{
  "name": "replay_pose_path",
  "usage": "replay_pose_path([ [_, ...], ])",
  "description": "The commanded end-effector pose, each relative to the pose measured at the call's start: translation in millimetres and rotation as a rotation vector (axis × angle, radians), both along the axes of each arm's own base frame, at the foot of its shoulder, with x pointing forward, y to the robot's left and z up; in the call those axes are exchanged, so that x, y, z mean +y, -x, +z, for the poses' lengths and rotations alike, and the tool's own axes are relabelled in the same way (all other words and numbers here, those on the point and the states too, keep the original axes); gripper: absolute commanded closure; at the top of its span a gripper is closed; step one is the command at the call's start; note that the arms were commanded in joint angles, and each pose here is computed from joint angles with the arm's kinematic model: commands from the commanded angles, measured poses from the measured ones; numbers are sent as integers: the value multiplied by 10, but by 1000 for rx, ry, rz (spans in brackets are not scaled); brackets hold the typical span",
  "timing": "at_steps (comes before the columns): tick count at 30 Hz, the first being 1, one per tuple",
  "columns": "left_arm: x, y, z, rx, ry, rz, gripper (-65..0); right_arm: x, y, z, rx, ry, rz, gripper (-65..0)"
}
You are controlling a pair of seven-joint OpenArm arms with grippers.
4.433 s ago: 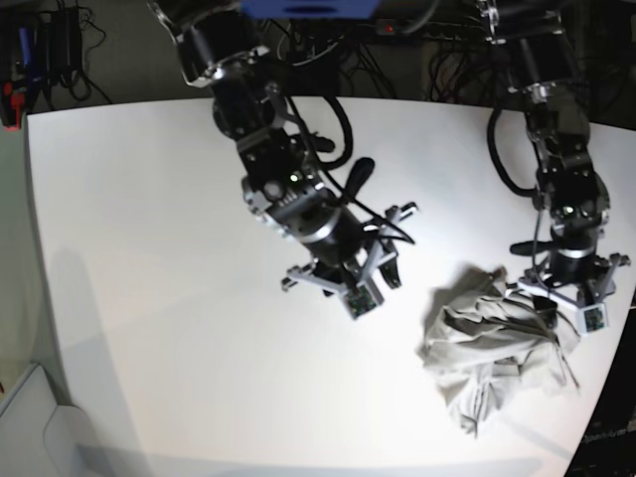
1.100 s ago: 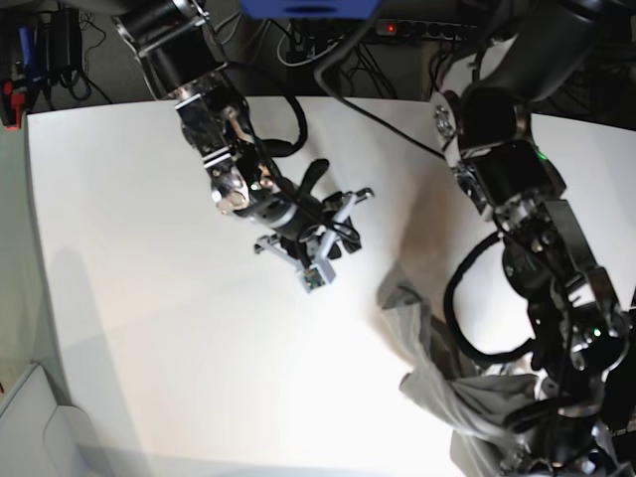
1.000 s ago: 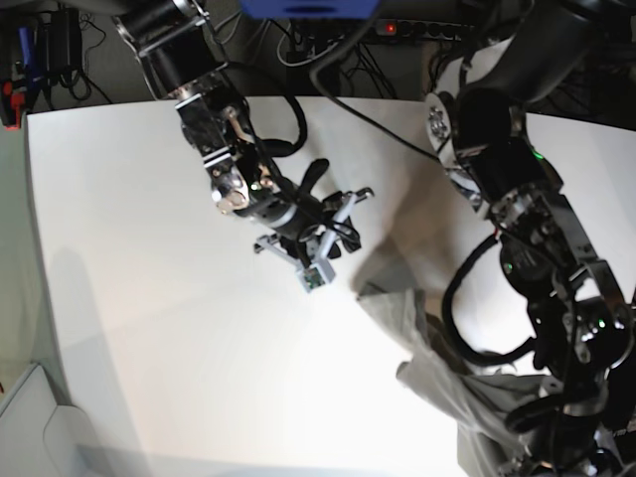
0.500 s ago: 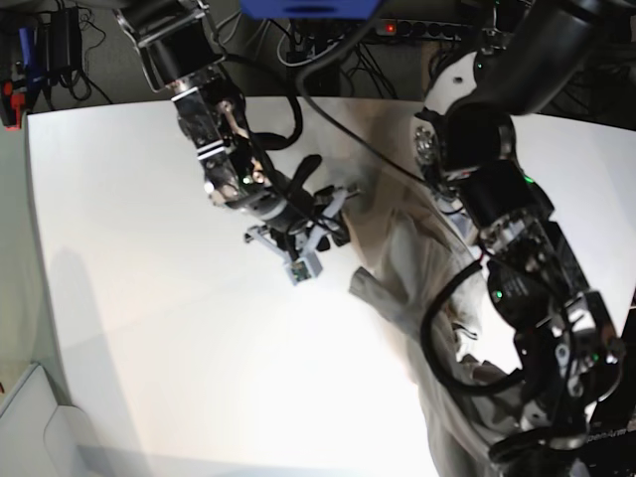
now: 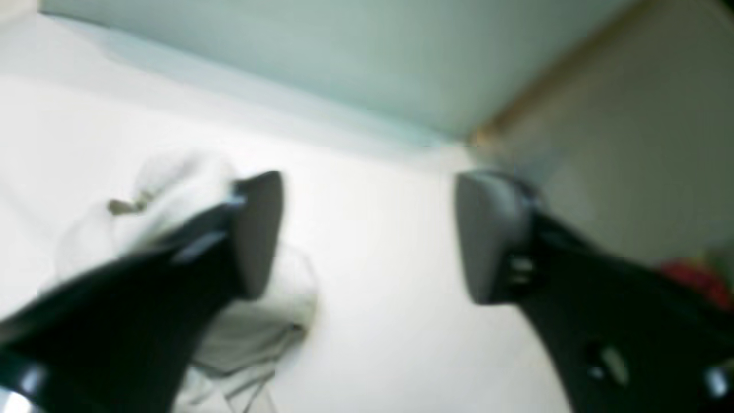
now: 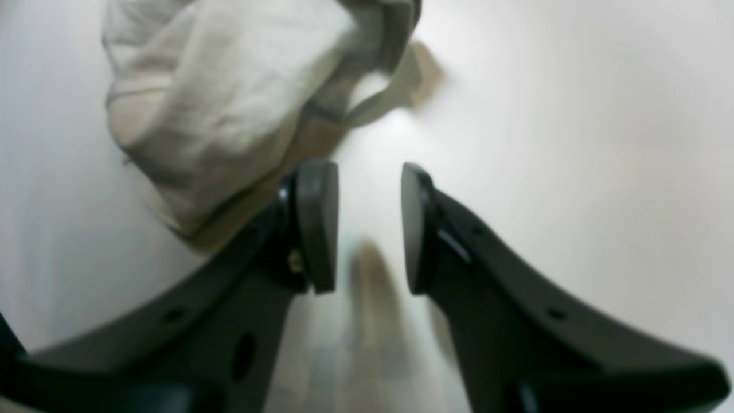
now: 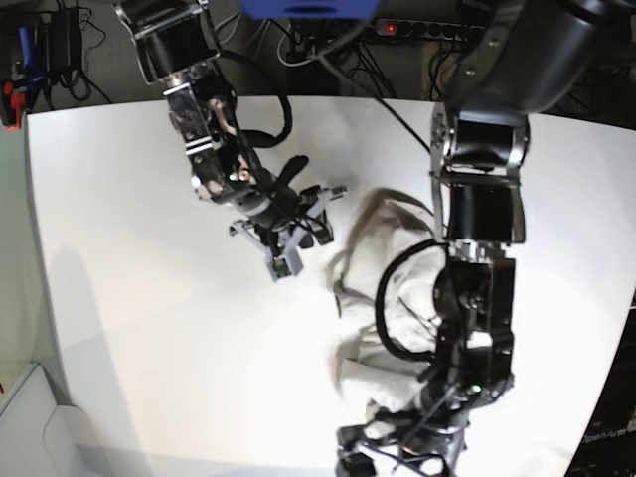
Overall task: Layout the t-shirt on the table in an organized manner, then fold the t-shirt properly
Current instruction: 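Lift and drag the t-shirt with the left gripper, then release it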
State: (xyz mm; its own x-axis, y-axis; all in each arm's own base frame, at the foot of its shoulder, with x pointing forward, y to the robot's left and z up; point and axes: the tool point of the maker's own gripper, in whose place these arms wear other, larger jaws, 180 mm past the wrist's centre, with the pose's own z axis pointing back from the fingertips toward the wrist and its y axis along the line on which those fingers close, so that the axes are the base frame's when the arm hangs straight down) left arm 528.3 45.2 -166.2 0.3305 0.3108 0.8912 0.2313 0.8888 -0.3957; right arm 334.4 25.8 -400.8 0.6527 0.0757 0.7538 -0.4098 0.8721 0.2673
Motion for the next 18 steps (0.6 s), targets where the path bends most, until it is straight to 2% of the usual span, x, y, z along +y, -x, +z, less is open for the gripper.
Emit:
replay_pose_path([
  [1,-130,-32,334,-94,-6,-29,-611,63,-95,164,-47,-32,-2,-196],
  [2,-201,14,210,-78,-29,-49,-650,63,-66,138,-39,-32,-2,-196],
  [6,-147,154,44,-65,-39,-42,-650,80,-8,246,-66,-47,1,-196],
  [13,856,417,-143,-59,-39,156,-650,112,-53,559,-146,-75,4,-199],
  [18,1735,734,-527,19,-24,355,-650,109,-167,642,-169,-73,4,-201],
])
